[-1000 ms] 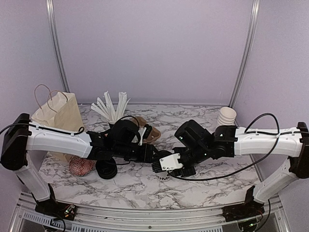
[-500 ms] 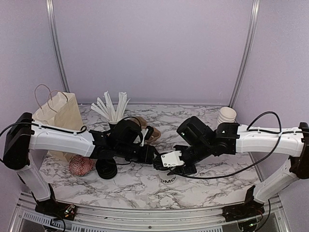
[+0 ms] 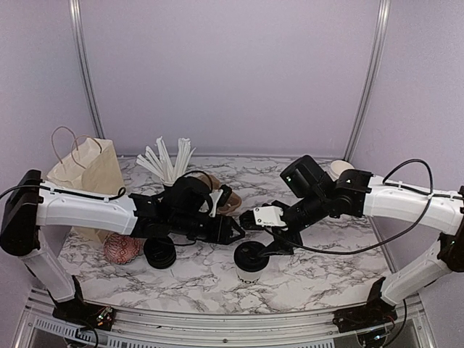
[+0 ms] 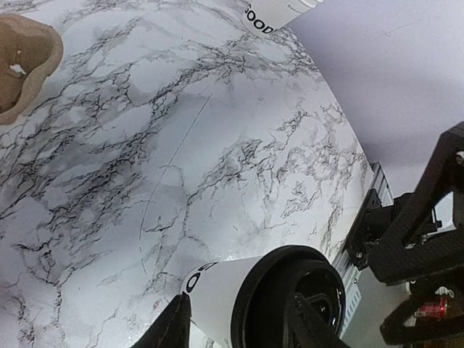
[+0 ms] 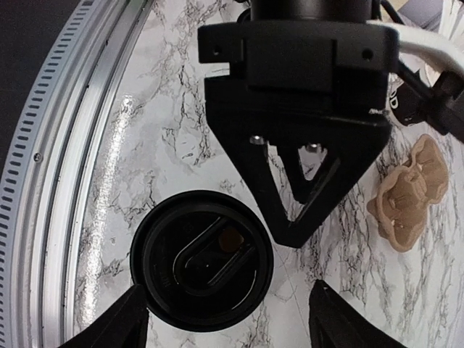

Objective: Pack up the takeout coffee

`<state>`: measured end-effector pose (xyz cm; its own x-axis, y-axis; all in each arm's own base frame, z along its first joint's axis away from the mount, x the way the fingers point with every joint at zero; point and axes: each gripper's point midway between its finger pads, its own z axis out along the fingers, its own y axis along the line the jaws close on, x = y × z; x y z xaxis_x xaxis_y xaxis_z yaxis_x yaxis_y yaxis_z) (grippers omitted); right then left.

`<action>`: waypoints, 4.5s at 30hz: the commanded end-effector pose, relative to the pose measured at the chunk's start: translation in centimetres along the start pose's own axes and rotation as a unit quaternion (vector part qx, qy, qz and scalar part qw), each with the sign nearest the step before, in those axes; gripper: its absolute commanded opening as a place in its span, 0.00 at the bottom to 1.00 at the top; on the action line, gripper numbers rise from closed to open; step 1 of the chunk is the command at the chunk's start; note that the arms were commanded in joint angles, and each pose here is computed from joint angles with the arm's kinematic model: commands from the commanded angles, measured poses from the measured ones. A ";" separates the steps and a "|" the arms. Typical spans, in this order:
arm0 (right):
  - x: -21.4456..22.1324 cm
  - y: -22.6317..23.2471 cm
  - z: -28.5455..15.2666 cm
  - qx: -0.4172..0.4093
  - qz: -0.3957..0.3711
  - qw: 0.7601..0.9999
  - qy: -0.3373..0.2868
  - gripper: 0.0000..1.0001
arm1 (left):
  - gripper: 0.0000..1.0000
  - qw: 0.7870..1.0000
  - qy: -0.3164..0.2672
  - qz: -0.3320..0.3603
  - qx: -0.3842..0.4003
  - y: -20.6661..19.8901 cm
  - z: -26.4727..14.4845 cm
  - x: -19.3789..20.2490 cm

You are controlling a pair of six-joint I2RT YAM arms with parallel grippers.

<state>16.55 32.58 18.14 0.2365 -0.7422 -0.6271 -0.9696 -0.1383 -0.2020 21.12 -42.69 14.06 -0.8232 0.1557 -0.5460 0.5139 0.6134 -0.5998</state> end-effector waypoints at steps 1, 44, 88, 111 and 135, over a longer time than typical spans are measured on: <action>-1.0 -0.2 -0.5 -0.013 0.022 0.999 -0.019 0.79 | 0.48 0.997 -0.069 0.022 -0.020 -1.0 -3.3 -3.3; 2.1 -6.5 1.0 0.017 0.079 0.996 0.032 0.71 | 0.50 0.983 -0.140 -0.021 -0.117 4.6 -6.6 -4.5; 18.3 -33.7 -3.5 0.258 0.391 0.882 0.054 0.90 | 0.50 0.994 -0.028 0.062 -0.087 2.4 -4.2 -1.7; 15.1 -25.4 -18.7 0.372 0.356 0.854 0.079 0.79 | 0.56 0.964 -0.123 0.210 -0.105 -0.4 -6.6 -7.5; 24.8 -20.4 -18.0 0.308 0.466 0.810 0.177 0.39 | 0.49 0.973 -0.093 0.194 -0.082 -0.1 -4.4 -6.0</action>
<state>41.07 5.04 21.32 -0.7065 -0.4919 -0.5088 -0.4611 0.8653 -0.1964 25.08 -39.83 19.51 -0.5131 0.2871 -0.8089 0.7126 0.6679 -0.2150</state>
